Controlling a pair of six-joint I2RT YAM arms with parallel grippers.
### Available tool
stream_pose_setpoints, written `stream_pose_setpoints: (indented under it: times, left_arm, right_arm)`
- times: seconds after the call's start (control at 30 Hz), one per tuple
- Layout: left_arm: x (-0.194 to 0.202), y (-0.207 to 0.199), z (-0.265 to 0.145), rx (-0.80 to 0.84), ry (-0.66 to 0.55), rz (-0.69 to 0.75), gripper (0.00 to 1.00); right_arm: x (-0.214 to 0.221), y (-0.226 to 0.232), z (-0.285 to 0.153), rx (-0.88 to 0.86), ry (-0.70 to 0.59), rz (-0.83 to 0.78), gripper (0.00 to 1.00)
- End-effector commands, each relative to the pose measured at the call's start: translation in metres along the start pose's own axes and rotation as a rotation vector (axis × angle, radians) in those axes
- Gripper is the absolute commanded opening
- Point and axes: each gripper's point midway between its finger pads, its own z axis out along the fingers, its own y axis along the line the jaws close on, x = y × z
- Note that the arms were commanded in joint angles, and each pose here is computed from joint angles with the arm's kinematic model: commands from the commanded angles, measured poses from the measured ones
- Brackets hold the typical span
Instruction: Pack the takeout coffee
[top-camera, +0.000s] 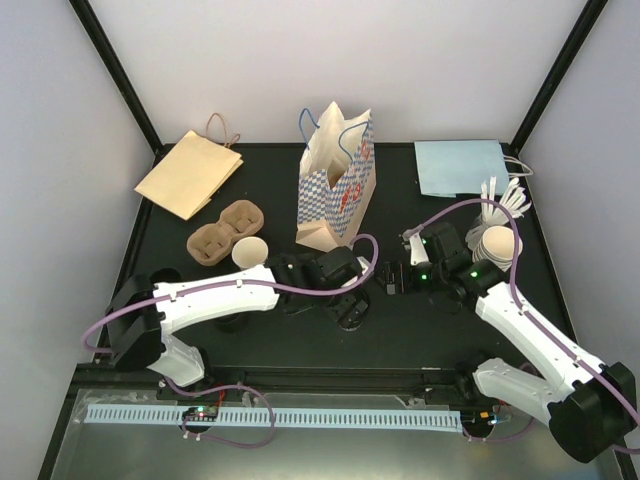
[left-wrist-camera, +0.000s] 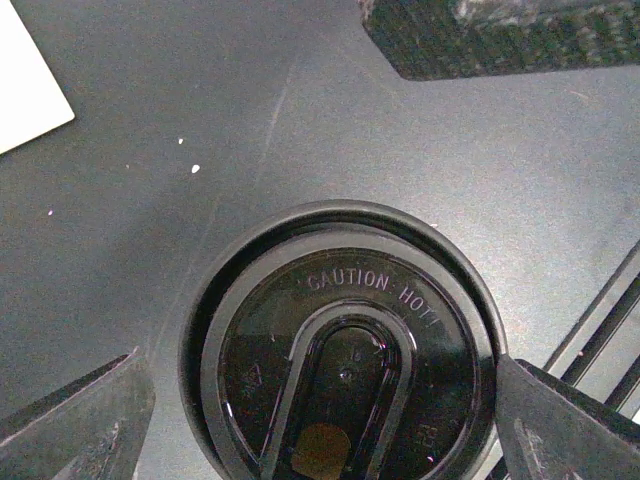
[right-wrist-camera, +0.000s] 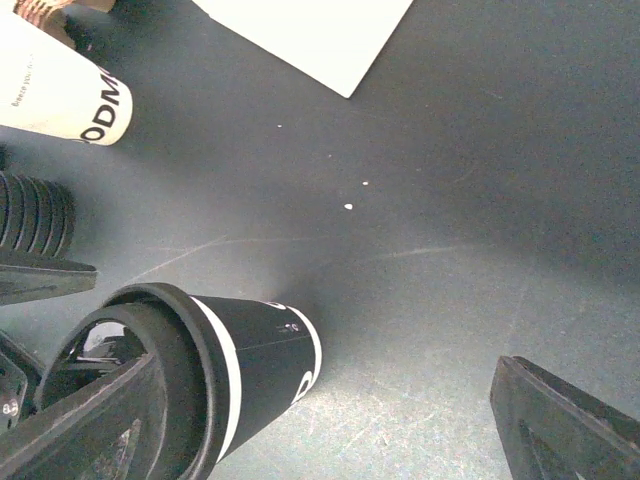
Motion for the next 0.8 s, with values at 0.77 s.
stream_pose_setpoints:
  times: [0.77]
  left_arm:
    - [-0.003, -0.006, -0.001, 0.012, 0.027, 0.028, 0.76]
  right_arm:
    - [0.017, 0.019, 0.006, -0.150, 0.055, 0.000, 0.92]
